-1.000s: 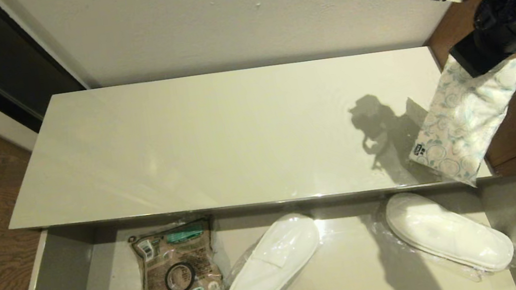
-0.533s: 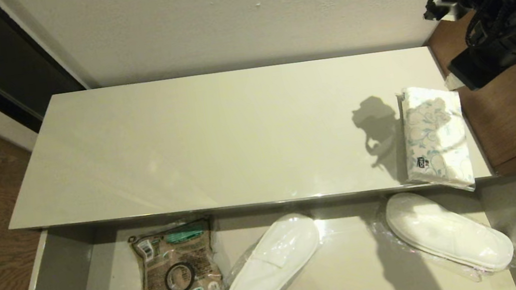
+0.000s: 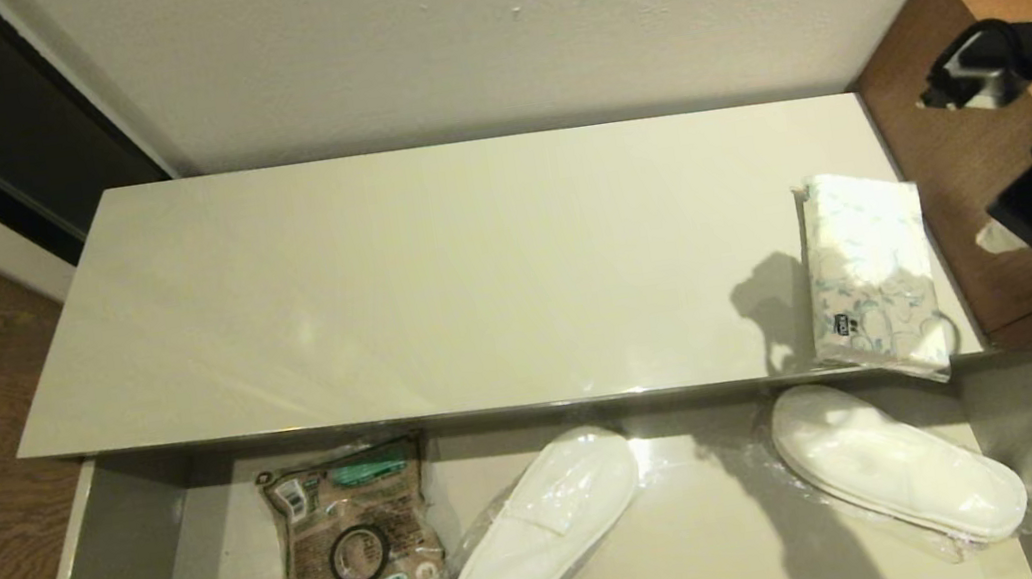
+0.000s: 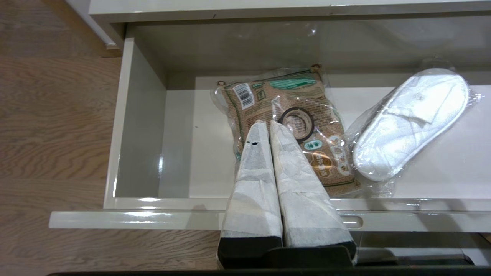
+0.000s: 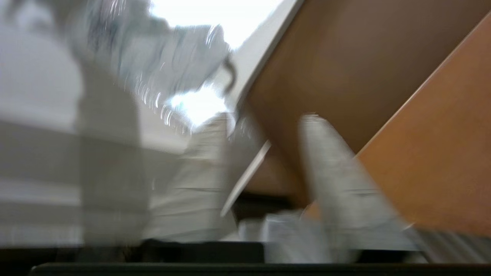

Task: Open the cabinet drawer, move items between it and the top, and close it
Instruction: Place the tissue on the table, then take out the disposable slippers from the drawer

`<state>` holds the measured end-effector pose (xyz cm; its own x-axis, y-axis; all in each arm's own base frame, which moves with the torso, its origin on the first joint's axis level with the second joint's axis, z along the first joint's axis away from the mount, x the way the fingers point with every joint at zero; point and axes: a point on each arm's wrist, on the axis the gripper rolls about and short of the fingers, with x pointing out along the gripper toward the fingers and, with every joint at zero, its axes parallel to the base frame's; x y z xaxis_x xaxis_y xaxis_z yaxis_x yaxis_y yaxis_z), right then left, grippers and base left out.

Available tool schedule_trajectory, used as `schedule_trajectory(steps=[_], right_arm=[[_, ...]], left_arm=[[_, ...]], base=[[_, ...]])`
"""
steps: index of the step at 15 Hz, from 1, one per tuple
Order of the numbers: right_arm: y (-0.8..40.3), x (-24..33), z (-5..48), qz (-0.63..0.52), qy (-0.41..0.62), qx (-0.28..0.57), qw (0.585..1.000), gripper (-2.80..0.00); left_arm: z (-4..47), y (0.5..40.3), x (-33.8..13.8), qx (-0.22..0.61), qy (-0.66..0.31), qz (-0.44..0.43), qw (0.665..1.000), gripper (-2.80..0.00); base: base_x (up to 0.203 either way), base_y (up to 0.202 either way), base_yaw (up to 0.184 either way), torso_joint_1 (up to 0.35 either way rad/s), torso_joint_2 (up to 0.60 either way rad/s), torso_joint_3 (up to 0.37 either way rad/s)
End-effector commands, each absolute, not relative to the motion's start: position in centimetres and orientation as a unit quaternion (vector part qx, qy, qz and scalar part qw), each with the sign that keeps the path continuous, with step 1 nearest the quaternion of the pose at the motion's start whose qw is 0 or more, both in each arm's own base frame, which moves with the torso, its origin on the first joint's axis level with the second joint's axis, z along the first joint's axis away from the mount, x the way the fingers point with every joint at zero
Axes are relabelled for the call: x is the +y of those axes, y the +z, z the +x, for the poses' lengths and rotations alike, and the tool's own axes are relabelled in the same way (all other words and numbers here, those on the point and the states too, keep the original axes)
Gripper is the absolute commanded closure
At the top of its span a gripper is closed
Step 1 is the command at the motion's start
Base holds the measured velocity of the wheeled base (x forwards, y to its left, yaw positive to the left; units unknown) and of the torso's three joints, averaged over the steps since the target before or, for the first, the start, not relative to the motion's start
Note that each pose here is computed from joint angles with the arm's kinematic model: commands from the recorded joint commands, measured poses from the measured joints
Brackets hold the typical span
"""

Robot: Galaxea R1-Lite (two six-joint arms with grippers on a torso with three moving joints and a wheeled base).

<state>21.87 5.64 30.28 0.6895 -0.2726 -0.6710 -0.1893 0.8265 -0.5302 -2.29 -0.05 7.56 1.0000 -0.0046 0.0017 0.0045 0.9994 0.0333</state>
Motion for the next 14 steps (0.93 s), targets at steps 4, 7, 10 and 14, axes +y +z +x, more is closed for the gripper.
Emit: schedule_trajectory(steps=[4, 7, 10, 14], right_arm=[[27.2, 5.1, 12.1, -0.341, 0.057, 0.401, 0.848, 0.0], [25.8, 5.1, 10.7, -0.361, 0.084, 0.413, 0.832, 0.0], [24.9, 5.4, 10.5, -0.372, 0.099, 0.421, 0.821, 0.0], [24.1, 5.7, 10.3, -0.39, 0.121, 0.433, 0.804, 0.0]], left_arm=[[-2.3, 7.6, -0.1, -0.001, -0.002, 0.017, 1.0, 0.0], [-2.3, 7.6, -0.1, 0.0, -0.002, 0.017, 1.0, 0.0], [-2.3, 7.5, -0.1, 0.0, -0.002, 0.017, 1.0, 0.0], [-2.3, 7.6, -0.1, -0.001, -0.002, 0.017, 1.0, 0.0]], base=[[0.0, 0.0, 0.0, 0.0, 0.0, 0.0], [0.0, 0.0, 0.0, 0.0, 0.0, 0.0], [0.0, 0.0, 0.0, 0.0, 0.0, 0.0], [0.0, 0.0, 0.0, 0.0, 0.0, 0.0]])
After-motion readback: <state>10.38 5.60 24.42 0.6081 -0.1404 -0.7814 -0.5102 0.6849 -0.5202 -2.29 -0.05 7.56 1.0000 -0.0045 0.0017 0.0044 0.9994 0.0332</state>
